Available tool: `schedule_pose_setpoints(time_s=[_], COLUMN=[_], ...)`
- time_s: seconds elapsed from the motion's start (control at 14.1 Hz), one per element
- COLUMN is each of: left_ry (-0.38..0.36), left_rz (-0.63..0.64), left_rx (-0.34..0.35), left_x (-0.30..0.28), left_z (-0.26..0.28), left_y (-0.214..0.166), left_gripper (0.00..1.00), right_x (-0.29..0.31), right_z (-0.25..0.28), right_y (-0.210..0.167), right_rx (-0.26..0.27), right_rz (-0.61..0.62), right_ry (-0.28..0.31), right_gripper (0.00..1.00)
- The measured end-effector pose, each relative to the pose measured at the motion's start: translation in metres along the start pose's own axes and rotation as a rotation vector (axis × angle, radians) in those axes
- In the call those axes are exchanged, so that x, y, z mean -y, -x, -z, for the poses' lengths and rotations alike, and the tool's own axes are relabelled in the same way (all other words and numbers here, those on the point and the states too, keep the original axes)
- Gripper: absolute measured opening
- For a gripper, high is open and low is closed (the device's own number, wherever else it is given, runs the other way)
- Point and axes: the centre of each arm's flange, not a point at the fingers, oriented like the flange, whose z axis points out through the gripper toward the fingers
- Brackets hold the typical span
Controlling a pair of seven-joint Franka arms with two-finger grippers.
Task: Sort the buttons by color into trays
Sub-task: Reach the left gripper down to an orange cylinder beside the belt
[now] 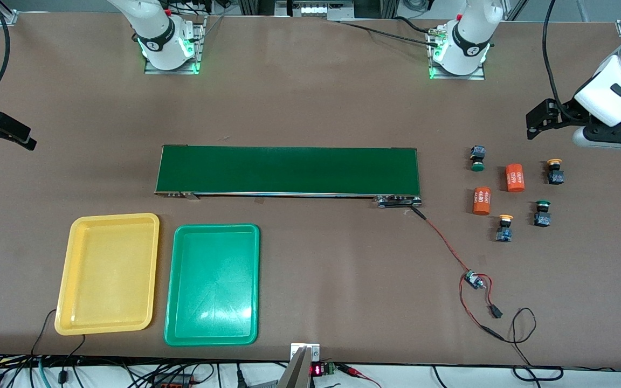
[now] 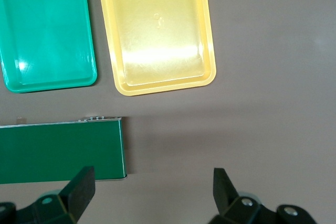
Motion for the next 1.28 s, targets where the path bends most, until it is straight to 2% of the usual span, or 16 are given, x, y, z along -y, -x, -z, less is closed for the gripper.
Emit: schedule_pose_setpoints(time_s=[0.35, 0.85, 1.28], left_ry=[0.0, 0.001, 0.009], left_rz=[0.0, -0.002, 0.004], left_rx=[0.004, 0.081, 0.246], left_x=[0.0, 0.0, 0.006], left_z=[0.0, -0.018, -0.084], left_y=[0.0, -0.001, -0.019], left_gripper=[1.0, 1.0, 1.0], right_x=[0.011, 0.011, 0.01], right_z=[0.0, 0.001, 0.001], right_y=[0.0, -0.001, -0.001], right_rx=[-0.001, -0.009, -0.013], right_rz=[0.019, 0.019, 0.018], right_ry=[-0.001, -0.001, -0.001], right_gripper=[1.0, 1.0, 1.0])
